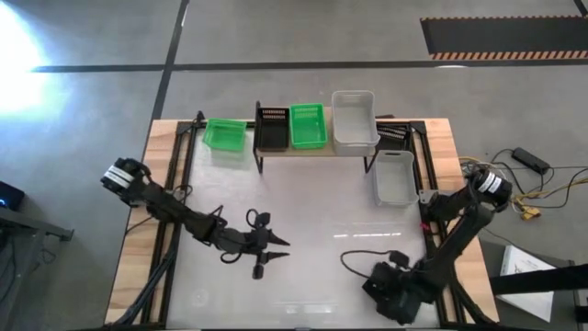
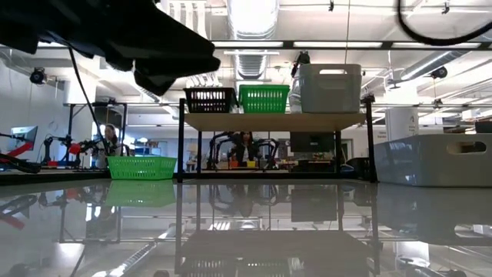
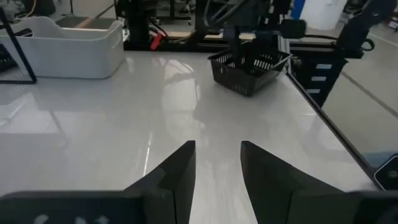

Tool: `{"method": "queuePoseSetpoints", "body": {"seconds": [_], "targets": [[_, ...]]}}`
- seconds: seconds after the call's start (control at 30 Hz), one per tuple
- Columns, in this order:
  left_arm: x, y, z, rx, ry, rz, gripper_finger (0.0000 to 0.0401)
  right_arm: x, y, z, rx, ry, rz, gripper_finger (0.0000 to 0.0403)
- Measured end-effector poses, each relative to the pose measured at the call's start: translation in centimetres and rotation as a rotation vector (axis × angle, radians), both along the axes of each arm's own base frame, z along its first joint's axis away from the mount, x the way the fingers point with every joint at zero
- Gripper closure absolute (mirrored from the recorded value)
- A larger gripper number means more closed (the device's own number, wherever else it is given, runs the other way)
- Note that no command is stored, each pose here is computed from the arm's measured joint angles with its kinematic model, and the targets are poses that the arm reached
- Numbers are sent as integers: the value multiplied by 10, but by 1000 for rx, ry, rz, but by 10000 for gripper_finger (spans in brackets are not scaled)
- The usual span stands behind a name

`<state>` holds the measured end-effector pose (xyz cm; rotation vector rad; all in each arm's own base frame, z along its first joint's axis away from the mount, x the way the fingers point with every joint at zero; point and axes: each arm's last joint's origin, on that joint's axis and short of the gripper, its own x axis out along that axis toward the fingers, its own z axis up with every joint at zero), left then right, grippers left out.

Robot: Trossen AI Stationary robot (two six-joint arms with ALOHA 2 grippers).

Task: Stack baskets on shelf by color
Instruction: Stack the bottom black bin on top of the black bin on the shelf

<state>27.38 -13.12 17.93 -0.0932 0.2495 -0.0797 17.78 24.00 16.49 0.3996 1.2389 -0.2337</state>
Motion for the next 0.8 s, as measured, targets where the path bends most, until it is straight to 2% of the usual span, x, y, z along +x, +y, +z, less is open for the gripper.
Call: {"method": "queuePoseSetpoints", "body": {"seconds": [0.23, 0.4, 0.5, 0.63, 0.8], "targets": [[3, -3, 3, -4, -9, -5, 290, 59, -37, 0, -61, -102, -9, 340], [1, -6, 5, -7, -14, -14, 290, 106, -79, 10, -200, -341, -158, 340], [0, -7, 4, -3, -6, -20, 290, 126, -98, 19, -269, -443, -111, 340], [-1, -10, 4, -4, -7, -32, 290, 125, -102, 36, -305, -481, -9, 340], [1, -13, 4, -5, -8, -38, 290, 88, -89, 53, -288, -401, 16, 340]]}}
